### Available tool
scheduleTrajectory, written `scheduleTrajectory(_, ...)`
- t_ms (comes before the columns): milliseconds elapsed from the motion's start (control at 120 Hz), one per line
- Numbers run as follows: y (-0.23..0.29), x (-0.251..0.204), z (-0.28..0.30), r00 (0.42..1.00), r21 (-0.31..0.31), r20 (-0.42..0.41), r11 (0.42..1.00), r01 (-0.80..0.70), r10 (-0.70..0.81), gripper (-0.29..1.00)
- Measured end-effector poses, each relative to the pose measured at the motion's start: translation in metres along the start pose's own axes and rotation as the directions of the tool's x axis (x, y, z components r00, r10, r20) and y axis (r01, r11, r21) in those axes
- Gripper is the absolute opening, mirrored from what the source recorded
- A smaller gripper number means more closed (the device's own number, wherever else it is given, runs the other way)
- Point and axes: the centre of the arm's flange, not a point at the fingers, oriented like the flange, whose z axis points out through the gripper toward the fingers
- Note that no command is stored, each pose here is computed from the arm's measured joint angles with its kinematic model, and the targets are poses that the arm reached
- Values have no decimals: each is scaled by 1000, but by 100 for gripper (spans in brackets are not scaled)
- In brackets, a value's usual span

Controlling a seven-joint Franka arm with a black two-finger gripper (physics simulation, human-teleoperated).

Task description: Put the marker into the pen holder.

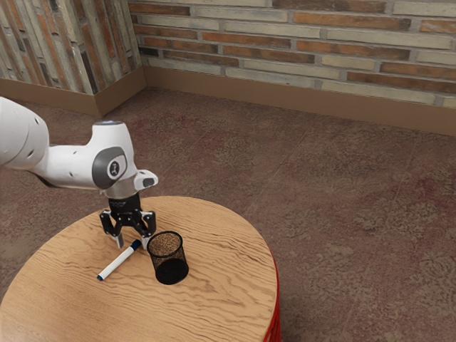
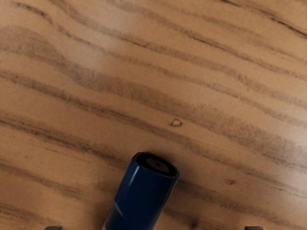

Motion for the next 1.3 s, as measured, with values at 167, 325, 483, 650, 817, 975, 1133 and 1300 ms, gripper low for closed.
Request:
scheduleTrajectory(167, -1, 2, 3, 1000, -2, -8, 1000, 0, 0, 49)
scheduleTrajectory(325, -2, -1, 10, 1000, -1, -4, 1000, 0, 0, 49)
scheduleTrajectory(483, -2, -1, 9, 1000, 5, -16, 1000, -6, 6, 24)
scheduleTrajectory(650, -3, 0, 8, 1000, 9, -23, 1000, -8, 8, 4)
scheduleTrajectory(817, -3, 0, 5, 999, 15, -32, 1000, -6, 7, -4)
scheduleTrajectory(975, -2, -4, -36, 994, 30, -105, 999, -18, 21, -7)
scheduleTrajectory(1133, 1, -19, -105, 969, 84, -234, 995, -56, 74, -8)
scheduleTrajectory(1300, 26, -59, -161, 929, 129, -337, 985, -115, 152, -8)
